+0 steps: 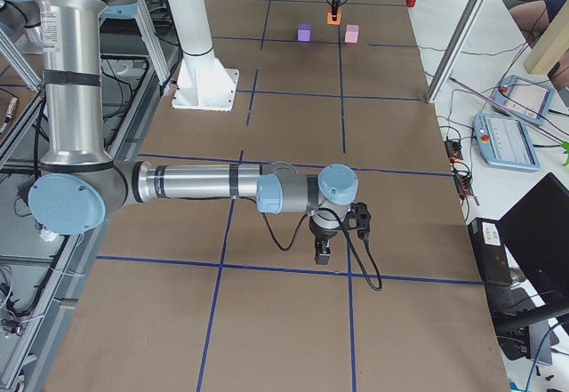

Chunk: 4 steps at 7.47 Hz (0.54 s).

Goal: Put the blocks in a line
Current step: 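Carry the orange cube toward the gap between pink and purple cubes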

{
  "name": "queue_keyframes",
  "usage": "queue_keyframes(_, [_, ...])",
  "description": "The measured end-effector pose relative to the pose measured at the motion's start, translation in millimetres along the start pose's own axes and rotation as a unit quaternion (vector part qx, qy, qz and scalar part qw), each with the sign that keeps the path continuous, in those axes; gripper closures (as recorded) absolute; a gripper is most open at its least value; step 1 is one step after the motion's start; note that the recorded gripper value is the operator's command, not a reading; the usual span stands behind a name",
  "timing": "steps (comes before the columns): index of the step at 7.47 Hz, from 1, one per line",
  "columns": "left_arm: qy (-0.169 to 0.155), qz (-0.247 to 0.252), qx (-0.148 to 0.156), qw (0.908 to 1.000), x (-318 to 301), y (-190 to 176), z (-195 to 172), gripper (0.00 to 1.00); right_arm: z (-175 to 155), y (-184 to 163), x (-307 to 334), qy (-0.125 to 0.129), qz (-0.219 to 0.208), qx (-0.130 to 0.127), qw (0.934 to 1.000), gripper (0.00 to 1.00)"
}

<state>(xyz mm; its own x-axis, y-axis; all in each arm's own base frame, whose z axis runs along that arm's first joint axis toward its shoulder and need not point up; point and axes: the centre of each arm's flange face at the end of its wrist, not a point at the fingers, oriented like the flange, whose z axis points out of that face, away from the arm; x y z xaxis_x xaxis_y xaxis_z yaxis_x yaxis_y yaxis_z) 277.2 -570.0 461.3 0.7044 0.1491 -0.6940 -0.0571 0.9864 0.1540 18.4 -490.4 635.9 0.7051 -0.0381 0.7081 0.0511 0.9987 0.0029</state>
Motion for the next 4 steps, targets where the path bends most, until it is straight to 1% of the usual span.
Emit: queue_keyframes(4, [0.01, -0.038, -0.006, 0.9992, 15, -2, 28, 0.77, 0, 0, 0, 0.0, 0.0, 0.0, 1.0, 0.0])
